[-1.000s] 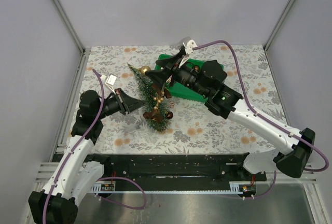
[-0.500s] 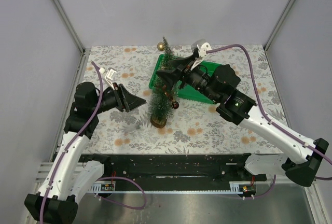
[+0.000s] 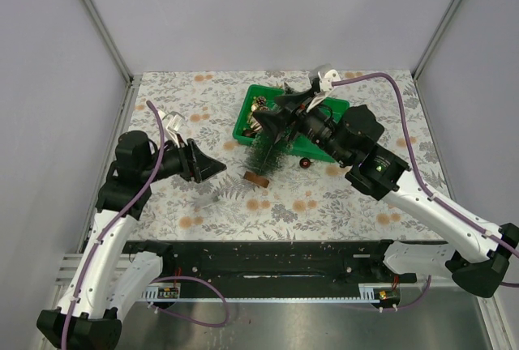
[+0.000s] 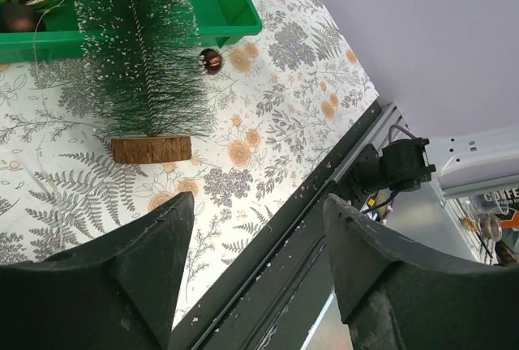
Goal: Decorate the small christmas tree
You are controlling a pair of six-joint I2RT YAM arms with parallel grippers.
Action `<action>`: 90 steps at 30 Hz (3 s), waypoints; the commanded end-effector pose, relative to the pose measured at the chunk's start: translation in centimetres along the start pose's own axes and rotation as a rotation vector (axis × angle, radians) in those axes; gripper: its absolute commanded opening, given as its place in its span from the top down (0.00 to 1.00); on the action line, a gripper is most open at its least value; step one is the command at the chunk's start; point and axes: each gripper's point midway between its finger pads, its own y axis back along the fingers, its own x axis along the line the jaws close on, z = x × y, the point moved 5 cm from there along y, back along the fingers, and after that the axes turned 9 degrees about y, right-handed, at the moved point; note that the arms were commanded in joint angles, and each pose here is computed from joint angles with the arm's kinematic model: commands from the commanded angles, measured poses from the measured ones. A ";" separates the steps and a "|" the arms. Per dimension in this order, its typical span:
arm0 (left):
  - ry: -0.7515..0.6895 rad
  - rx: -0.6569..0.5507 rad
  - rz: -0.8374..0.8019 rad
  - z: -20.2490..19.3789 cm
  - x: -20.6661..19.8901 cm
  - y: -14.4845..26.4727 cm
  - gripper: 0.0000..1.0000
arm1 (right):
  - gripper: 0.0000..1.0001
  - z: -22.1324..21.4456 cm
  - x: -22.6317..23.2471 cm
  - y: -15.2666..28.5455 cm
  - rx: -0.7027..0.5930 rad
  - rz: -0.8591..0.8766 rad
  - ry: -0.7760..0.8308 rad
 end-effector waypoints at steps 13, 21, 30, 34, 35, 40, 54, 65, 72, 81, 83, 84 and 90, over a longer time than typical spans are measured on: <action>-0.109 -0.082 0.050 3.0 -0.5 0.3 0.14 | 0.27 -7.7 -9.8 -2.8 0.319 -0.462 -0.168; -0.104 -0.073 0.057 3.1 0.0 0.0 0.14 | 0.29 -14.6 -15.5 -10.3 0.557 -0.551 -0.144; -0.095 -0.069 0.059 2.8 0.3 -0.1 0.14 | 0.40 -22.5 -18.7 -10.8 0.739 -0.690 -0.104; -0.089 -0.074 0.049 2.8 0.3 -0.2 0.14 | 0.41 -23.8 -19.1 -10.6 0.770 -0.705 -0.088; -0.086 -0.073 0.050 2.7 0.3 -0.2 0.14 | 0.41 -24.0 -19.1 -10.6 0.772 -0.707 -0.088; -0.087 -0.075 0.047 2.7 0.3 -0.2 0.14 | 0.51 -25.2 -19.3 -10.6 0.798 -0.704 -0.082; -0.088 -0.075 0.043 2.4 0.1 0.0 0.15 | 1.00 -24.0 -18.9 -10.4 0.765 -0.695 -0.107; -0.086 -0.078 0.041 2.6 0.0 0.1 0.15 | 1.00 -16.4 -15.9 -8.2 0.459 -0.558 -0.170; -0.085 -0.075 0.037 2.7 -0.1 0.0 0.15 | 1.00 -14.2 -11.8 -6.2 0.352 -0.419 -0.122; -0.082 -0.072 0.030 2.5 -0.1 0.0 0.15 | 1.00 -14.3 -5.5 -2.7 0.259 -0.325 -0.023; -0.086 -0.074 0.027 2.5 -0.2 0.1 0.15 | 1.00 -15.1 -4.6 -1.7 0.270 -0.318 -0.018; -0.086 -0.075 0.029 2.5 -0.2 0.1 0.15 | 1.00 -15.2 -4.3 -1.3 0.266 -0.320 -0.020; -0.080 -0.075 0.026 2.3 -0.2 0.2 0.15 | 1.00 -15.7 -2.4 0.8 0.264 -0.311 -0.042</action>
